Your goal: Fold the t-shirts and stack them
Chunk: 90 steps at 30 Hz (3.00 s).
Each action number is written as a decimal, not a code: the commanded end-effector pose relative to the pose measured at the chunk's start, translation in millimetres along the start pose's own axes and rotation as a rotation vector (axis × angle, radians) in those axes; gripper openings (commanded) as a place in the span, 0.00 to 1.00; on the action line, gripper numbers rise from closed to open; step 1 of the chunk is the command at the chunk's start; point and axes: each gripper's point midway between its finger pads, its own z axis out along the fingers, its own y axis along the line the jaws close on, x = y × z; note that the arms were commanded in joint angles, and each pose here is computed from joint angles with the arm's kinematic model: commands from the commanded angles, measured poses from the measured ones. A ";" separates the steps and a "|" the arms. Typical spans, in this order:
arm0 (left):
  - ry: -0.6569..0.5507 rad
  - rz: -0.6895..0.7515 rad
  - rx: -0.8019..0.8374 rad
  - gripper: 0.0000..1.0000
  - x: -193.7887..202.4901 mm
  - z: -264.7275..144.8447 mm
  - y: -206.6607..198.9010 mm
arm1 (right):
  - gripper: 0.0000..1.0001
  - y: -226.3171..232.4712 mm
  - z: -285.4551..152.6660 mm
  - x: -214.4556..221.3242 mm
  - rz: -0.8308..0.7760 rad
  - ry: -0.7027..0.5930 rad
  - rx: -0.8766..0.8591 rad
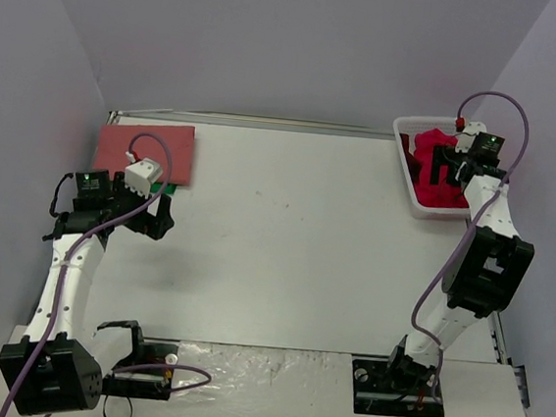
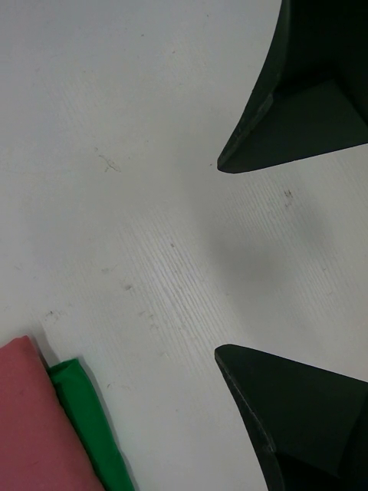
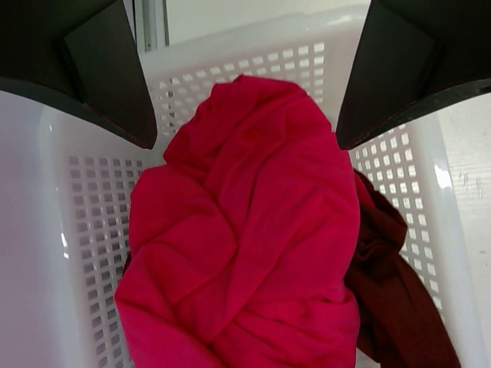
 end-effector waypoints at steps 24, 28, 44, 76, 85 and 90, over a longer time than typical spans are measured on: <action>-0.017 0.035 -0.001 0.94 -9.7 -3.3 4.1 | 0.30 10.5 56.0 2.4 0.023 0.054 -0.062; -0.018 0.038 -0.002 0.94 -9.9 -3.9 3.8 | 0.00 7.8 63.2 5.0 0.021 0.063 -0.047; -0.025 0.035 -0.005 0.94 -10.1 -5.1 5.1 | 0.00 9.1 -4.0 -56.4 0.030 -0.125 -0.070; 0.017 0.018 0.009 0.94 2.2 5.6 9.2 | 0.89 3.3 88.5 -59.6 -0.083 -0.121 0.226; 0.026 0.015 0.009 0.94 4.4 6.8 9.8 | 0.68 6.5 122.0 -31.1 -0.112 -0.018 0.210; 0.036 0.011 0.015 0.94 6.3 8.6 10.1 | 0.21 9.2 129.4 -17.2 -0.117 0.019 0.180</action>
